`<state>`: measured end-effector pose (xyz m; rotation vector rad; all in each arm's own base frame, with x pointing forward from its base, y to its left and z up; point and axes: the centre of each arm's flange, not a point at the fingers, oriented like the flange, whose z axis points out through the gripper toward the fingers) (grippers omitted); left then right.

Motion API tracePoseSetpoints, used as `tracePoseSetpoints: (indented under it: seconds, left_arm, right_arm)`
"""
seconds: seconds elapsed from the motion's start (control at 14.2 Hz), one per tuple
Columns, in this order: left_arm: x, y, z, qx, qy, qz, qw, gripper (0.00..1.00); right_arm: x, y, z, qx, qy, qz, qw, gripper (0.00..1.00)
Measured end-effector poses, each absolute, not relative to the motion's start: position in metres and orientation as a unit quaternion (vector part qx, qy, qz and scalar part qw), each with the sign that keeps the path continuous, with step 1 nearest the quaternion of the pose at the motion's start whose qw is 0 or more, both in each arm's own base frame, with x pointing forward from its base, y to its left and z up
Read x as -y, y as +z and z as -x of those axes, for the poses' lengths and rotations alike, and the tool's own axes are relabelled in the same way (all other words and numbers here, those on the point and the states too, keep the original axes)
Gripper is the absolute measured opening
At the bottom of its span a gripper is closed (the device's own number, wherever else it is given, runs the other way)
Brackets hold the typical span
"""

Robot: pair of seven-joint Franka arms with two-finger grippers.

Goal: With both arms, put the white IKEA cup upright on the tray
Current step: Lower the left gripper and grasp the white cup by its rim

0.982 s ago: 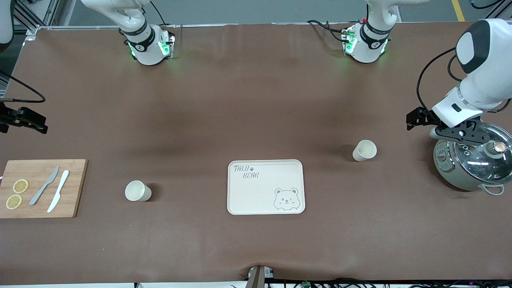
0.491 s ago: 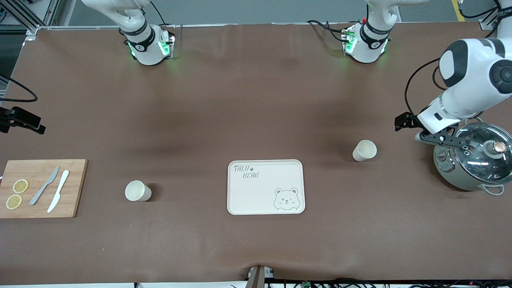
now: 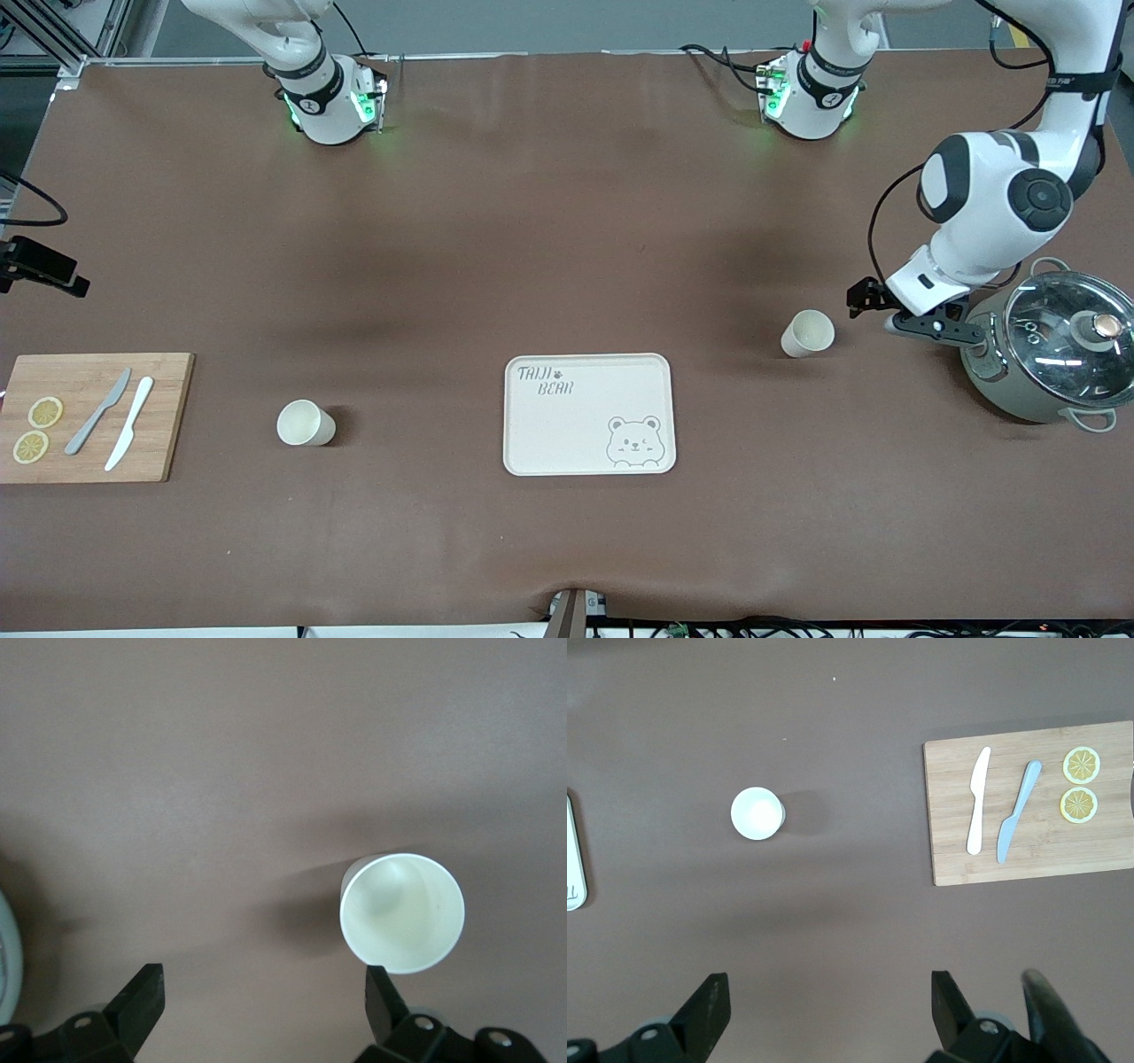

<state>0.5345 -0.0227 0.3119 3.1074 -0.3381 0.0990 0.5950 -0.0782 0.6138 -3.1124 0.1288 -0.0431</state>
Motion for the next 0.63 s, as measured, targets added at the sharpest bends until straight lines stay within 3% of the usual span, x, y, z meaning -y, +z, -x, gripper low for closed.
tracePoseSetpoints:
  seconds: [0.63]
  left_arm:
    - [0.075, 0.265, -0.538, 0.076, 0.075, -0.994, 0.03, 1.0]
  right_arm:
    - [0.079, 0.614, -0.595, -0.042, -0.013, 0.999, 0.013, 1.0]
